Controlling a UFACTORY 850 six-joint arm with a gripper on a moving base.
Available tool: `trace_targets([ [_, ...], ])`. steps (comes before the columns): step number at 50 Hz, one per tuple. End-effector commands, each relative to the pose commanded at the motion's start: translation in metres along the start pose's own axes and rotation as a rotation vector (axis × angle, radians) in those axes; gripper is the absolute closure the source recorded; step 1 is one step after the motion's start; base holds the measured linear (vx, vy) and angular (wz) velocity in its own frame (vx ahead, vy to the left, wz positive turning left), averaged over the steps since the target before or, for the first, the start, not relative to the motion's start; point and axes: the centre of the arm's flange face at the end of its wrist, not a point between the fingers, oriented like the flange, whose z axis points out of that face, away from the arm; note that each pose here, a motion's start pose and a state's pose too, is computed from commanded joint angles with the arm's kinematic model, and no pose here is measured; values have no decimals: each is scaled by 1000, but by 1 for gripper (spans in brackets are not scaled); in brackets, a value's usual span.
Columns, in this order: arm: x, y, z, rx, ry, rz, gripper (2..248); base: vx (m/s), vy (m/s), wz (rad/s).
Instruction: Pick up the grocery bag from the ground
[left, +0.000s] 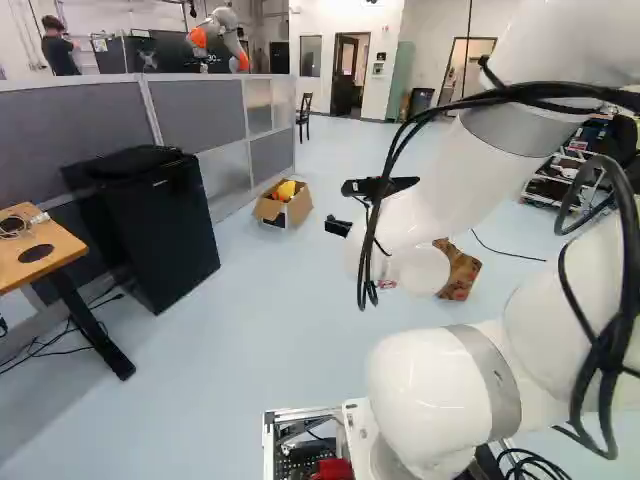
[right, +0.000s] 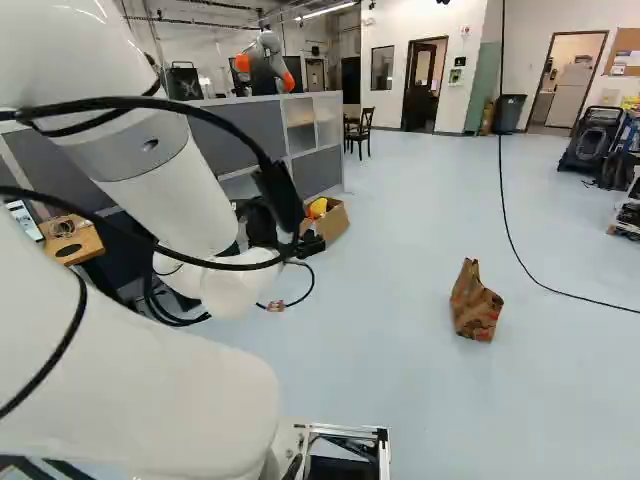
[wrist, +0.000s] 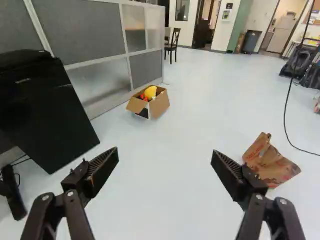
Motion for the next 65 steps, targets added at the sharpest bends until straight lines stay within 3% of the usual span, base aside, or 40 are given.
trace_targets([
  [49, 0, 0, 0, 0, 0, 0, 3, 4, 6, 21],
  [65, 0, 0, 0, 0, 0, 0, 3, 81, -55, 0],
])
